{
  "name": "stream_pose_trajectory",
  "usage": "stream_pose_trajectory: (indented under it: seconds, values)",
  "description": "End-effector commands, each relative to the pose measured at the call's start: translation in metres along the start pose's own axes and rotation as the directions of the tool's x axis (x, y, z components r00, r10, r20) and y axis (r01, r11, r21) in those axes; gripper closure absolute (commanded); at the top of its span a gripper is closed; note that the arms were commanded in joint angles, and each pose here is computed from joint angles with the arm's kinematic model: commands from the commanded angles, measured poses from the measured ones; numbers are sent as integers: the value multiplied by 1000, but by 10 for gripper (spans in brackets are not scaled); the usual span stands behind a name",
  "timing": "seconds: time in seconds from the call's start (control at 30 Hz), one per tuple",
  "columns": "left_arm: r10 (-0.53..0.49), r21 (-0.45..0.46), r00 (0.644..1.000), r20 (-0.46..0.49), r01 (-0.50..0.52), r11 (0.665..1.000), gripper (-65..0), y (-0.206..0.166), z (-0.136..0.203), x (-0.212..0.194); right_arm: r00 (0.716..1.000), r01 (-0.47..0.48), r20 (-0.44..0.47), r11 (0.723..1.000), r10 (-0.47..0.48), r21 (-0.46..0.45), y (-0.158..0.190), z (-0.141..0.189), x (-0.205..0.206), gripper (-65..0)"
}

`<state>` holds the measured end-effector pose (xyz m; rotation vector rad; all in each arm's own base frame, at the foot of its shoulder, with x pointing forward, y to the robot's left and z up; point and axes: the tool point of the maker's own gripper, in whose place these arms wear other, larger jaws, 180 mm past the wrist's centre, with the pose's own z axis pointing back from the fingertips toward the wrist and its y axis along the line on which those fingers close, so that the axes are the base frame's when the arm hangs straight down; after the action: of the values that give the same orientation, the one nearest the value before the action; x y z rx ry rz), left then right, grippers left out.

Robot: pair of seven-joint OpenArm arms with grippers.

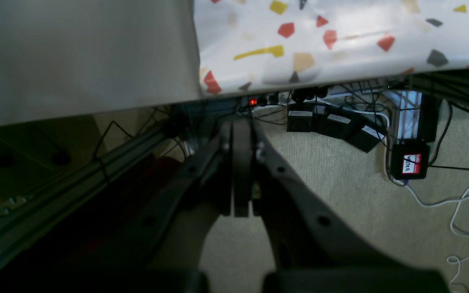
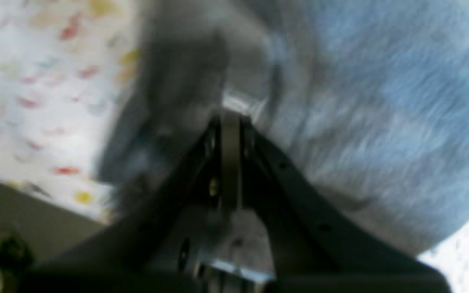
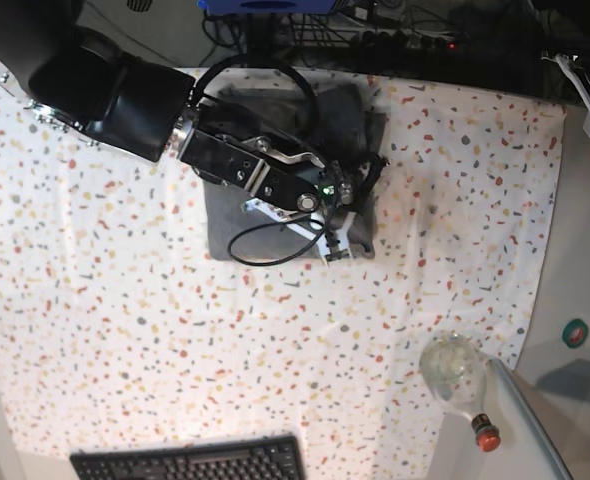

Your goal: Layout the t-shirt on the table in an organized manner, then fold the t-shirt properly

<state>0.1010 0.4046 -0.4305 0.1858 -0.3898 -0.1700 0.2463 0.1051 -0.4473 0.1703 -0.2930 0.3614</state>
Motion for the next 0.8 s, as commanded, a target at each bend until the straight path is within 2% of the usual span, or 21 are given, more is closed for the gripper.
stream_pose_trajectory:
  seconds: [0.0,0.07,0.13,0.27,0.4,0.53,0.63,0.77]
  values:
    - [-15,17,1000,17,15,1000,0,9,5,7,997,-28,67,999,26,39,15,6,22,0]
    - [-16,16,1000,18,16,1000,0,8,4,8,991,-75,113,996,70,38,13,-2,32,0]
    - [-16,16,1000,18,16,1000,0,8,4,8,988,-100,120,994,94,45,19,-9,34,0]
    - [-16,15,1000,17,16,1000,0,8,4,7,981,-159,127,983,146,93,49,-7,33,0]
    - [-13,16,1000,14,13,1000,0,8,5,6,967,-221,150,970,205,98,65,-6,28,0]
    - [-13,17,1000,17,13,1000,0,8,5,6,966,-226,153,969,210,100,66,-5,28,0]
    - [-15,15,1000,18,14,1000,0,8,4,8,964,-225,171,966,202,125,72,9,39,0]
    - [-12,18,1000,18,12,1000,0,9,5,6,968,-138,221,988,120,67,40,20,74,0]
